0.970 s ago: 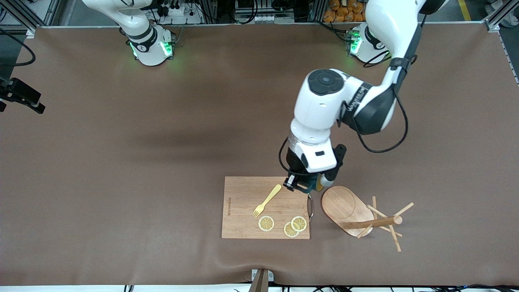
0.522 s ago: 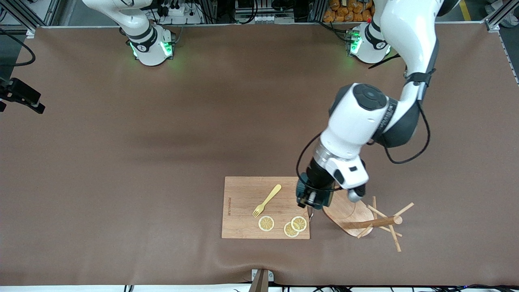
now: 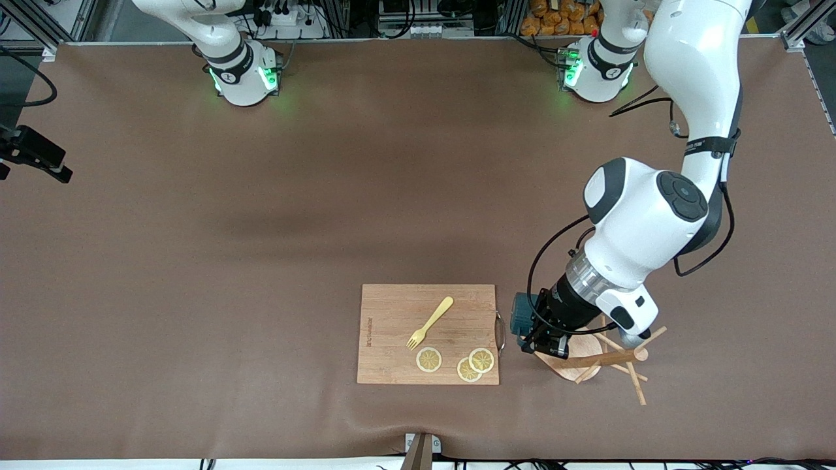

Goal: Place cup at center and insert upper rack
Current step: 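Lift the mug with the left gripper and carry it to the mug tree, then lower the mug handle onto a mug-tree branch with the left gripper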

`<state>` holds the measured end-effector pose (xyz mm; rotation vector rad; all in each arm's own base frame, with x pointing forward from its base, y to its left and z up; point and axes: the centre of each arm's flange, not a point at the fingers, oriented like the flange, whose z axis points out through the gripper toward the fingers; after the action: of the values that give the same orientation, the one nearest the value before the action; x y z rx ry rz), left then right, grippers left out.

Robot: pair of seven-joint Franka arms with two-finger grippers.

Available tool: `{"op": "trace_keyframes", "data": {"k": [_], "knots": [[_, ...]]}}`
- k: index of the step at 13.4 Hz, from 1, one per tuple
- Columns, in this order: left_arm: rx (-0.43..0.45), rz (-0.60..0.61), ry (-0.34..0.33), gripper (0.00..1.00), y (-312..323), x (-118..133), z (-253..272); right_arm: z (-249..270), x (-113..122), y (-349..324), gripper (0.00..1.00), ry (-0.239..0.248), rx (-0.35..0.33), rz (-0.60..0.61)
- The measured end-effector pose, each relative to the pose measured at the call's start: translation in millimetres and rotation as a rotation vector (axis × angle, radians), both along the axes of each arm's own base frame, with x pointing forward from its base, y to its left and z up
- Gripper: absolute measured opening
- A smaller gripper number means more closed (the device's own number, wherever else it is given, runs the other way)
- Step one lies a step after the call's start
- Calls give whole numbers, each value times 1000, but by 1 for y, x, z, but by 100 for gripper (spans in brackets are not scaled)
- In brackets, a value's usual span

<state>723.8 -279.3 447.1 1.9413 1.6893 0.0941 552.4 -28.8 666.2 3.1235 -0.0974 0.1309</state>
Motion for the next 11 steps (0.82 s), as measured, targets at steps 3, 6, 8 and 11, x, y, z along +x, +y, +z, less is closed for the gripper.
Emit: {"op": "trace_keyframes", "data": {"k": [3, 6, 8, 11], "knots": [[0, 10, 9, 5, 15, 6, -8, 0, 0, 0, 100, 0, 0, 0], [6, 2, 17, 5, 15, 5, -14, 0, 0, 0, 100, 0, 0, 1], [6, 11, 17, 5, 22, 7, -14, 0, 0, 0, 100, 1, 0, 1], [6, 30, 18, 5, 37, 12, -14, 0, 0, 0, 100, 1, 0, 1]]}}
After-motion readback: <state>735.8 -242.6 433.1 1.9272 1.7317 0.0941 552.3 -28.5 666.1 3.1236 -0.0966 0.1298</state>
